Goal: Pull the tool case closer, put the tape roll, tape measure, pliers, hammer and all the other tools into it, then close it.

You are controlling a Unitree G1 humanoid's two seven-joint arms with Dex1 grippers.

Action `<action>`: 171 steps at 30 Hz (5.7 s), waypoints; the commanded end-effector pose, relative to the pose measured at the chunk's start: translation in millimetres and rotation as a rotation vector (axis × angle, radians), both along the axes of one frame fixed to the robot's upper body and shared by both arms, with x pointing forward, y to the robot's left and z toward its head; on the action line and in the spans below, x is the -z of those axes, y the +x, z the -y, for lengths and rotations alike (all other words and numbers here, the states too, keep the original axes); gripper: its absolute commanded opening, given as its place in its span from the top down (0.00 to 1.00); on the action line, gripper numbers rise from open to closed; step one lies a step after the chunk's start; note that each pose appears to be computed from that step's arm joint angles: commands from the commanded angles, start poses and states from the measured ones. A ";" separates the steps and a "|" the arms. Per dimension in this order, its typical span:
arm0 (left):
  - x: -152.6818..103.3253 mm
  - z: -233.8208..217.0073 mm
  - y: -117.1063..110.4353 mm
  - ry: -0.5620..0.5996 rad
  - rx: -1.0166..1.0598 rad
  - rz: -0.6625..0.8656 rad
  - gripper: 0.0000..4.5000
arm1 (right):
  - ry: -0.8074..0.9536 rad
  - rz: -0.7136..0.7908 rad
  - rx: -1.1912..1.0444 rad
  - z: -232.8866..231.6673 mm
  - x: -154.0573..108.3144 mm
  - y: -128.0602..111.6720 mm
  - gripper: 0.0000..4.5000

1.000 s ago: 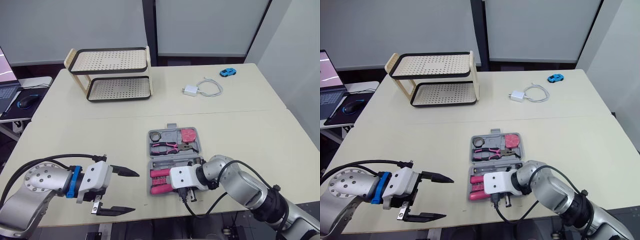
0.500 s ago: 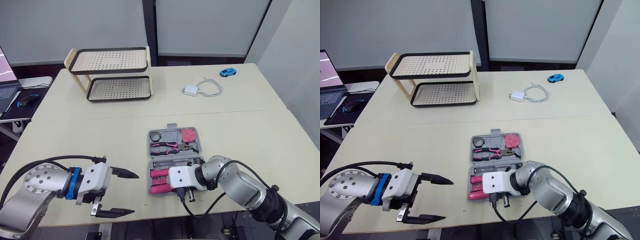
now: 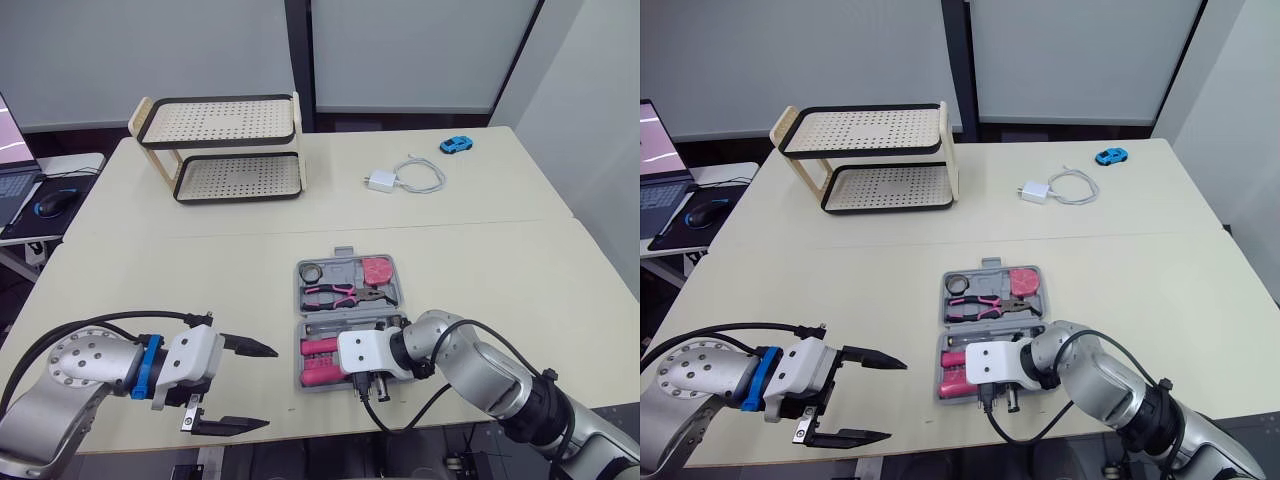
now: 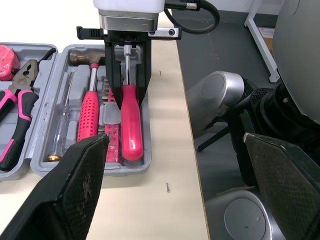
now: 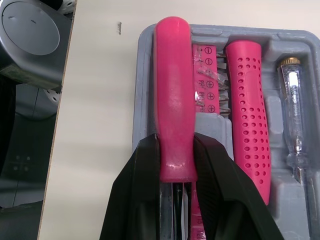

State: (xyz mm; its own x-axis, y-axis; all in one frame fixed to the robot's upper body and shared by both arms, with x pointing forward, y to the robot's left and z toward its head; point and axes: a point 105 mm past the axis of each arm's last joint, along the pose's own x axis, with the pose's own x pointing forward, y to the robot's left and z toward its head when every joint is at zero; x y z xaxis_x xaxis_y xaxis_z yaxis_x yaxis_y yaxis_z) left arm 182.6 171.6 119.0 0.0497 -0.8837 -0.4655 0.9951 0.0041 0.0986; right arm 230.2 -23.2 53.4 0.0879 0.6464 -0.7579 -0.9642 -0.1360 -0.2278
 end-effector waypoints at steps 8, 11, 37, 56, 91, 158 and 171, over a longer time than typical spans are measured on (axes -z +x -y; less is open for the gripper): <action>-9.3 -0.2 0.0 0.007 0.017 0.044 0.00 | 0.016 0.027 -0.044 -6.5 -8.5 -5.6 0.86; -9.2 -0.5 -0.7 0.008 0.017 0.042 0.00 | 0.018 0.028 -0.039 -7.5 -8.6 -5.5 0.86; -8.3 -0.7 -0.3 0.010 0.019 0.034 0.00 | 0.023 0.026 -0.014 -8.5 -8.2 -1.2 0.86; -8.7 0.0 1.7 0.009 0.018 0.037 0.00 | 0.026 0.017 -0.016 -8.1 -7.0 -3.4 0.78; -8.6 0.8 2.1 0.006 0.024 0.038 0.00 | 0.044 0.027 0.000 -2.3 -9.7 1.4 0.99; -8.1 -2.2 8.0 0.023 0.021 0.051 0.00 | 0.102 -0.015 -0.008 3.5 -25.6 -10.2 0.99; -9.0 -10.2 12.8 0.034 -0.025 0.075 0.00 | 0.058 0.043 0.081 53.4 -84.3 -10.3 0.99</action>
